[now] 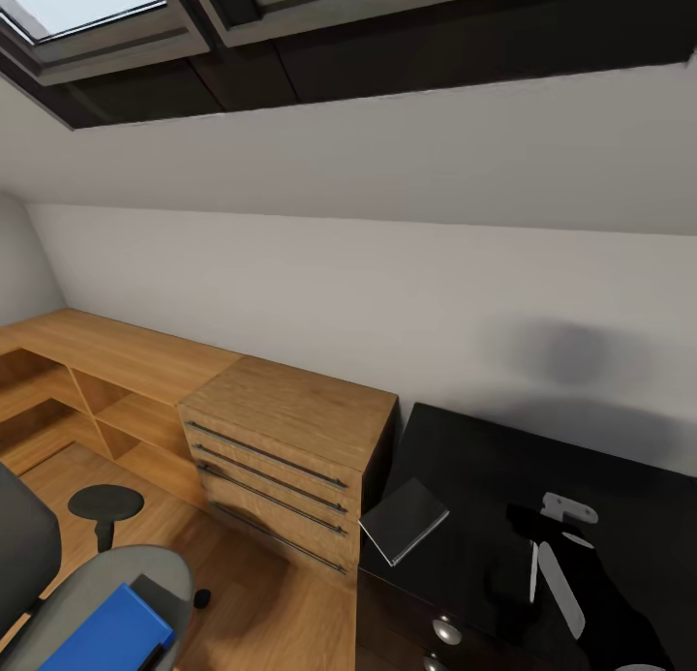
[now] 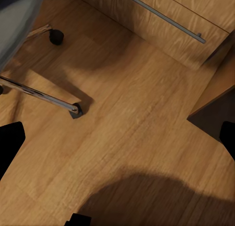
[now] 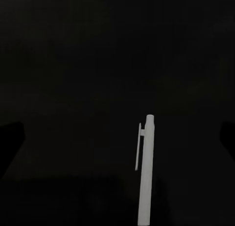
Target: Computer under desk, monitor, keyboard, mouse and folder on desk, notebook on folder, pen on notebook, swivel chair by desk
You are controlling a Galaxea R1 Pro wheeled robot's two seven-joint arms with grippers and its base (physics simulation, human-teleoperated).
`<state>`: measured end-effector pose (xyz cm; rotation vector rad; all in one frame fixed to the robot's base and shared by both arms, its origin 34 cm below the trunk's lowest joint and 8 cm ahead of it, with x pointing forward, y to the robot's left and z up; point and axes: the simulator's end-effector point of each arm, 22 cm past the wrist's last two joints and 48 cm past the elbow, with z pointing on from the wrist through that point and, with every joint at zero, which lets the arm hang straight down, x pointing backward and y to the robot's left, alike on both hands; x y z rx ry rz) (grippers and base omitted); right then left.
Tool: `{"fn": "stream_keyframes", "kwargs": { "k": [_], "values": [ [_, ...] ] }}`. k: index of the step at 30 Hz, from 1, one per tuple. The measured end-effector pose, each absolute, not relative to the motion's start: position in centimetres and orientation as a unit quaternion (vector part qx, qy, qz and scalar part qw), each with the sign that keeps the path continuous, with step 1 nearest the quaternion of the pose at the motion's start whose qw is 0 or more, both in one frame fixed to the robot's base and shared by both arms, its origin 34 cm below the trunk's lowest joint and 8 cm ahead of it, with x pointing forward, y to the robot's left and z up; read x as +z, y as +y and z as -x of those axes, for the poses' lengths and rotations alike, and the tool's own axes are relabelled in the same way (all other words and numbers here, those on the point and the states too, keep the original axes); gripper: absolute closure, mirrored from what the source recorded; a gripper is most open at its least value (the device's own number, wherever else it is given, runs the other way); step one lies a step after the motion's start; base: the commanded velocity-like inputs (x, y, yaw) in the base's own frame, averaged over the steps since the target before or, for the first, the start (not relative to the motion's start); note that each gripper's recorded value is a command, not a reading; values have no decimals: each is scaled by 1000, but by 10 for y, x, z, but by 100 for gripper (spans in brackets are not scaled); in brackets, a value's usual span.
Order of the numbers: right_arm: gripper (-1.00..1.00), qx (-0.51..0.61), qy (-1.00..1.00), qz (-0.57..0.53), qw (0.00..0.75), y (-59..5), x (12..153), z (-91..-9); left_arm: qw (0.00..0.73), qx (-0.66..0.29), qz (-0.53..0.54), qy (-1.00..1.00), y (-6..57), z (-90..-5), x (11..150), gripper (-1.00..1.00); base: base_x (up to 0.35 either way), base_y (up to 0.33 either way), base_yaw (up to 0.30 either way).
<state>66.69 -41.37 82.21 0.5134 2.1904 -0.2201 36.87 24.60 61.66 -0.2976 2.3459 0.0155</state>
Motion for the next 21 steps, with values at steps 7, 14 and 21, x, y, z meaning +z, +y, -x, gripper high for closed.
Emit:
{"fn": "stream_keyframes", "kwargs": {
  "k": [7, 14, 21],
  "values": [
    [-100, -87, 876, -205, 428, -413, 824, -668, 379, 6, 116, 918, 246, -369, 617, -100, 0, 0, 0],
    [-100, -82, 872, -203, 437, -407, 832, -673, 379, 6, 116, 918, 246, -369, 617, -100, 0, 0, 0],
    [-100, -48, 865, -209, 454, -361, 844, -685, 379, 6, 116, 918, 246, -369, 617, -100, 0, 0, 109]
  ]
}}
